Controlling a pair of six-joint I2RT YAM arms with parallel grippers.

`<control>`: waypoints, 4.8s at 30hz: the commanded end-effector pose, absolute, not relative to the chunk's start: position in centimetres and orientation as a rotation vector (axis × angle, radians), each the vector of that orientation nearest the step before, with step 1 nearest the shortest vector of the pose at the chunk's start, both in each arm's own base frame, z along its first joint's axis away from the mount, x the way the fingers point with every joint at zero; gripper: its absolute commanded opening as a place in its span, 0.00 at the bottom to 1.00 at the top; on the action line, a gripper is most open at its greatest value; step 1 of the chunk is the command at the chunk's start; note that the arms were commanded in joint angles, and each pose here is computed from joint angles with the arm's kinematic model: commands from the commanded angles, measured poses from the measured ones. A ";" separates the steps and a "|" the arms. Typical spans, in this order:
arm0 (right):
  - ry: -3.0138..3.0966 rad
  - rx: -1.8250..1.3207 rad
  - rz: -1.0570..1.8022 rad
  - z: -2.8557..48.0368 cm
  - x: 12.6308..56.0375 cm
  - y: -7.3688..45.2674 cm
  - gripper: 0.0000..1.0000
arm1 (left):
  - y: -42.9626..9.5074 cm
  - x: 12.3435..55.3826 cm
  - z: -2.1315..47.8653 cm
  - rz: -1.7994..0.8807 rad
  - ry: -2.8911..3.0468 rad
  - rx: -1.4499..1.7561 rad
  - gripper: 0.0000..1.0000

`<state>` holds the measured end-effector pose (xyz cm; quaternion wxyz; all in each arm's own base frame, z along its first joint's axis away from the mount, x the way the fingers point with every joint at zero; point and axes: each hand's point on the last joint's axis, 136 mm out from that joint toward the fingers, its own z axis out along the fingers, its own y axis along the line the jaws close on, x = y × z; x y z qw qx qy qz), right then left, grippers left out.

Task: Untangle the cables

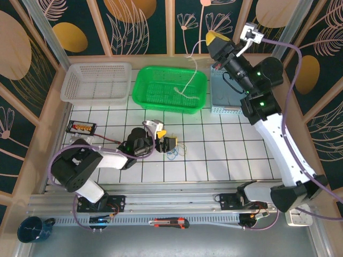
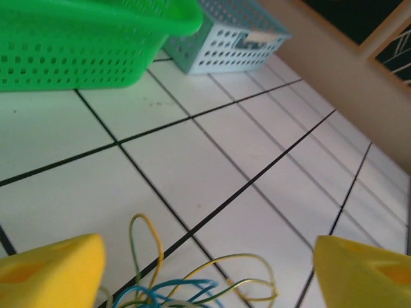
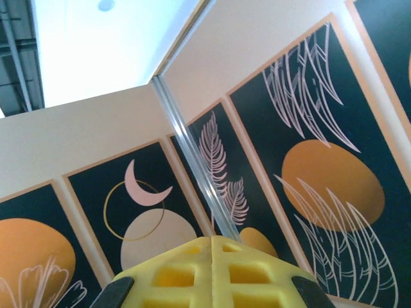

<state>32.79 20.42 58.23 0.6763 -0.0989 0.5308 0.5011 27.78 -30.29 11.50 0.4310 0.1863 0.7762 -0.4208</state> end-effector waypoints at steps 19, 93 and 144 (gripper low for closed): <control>1.343 -0.133 1.209 45.8 48.5 21.6 0.00 | -23.7 29.3 21.8 -0.927 1.827 0.002 0.99; 2.272 -0.262 0.918 15.0 32.3 27.3 0.60 | -24.8 33.3 17.4 -0.845 2.129 -0.007 0.99; 2.382 -0.343 0.877 10.3 31.0 32.4 0.00 | -20.7 30.0 13.8 -0.808 2.077 -0.099 0.99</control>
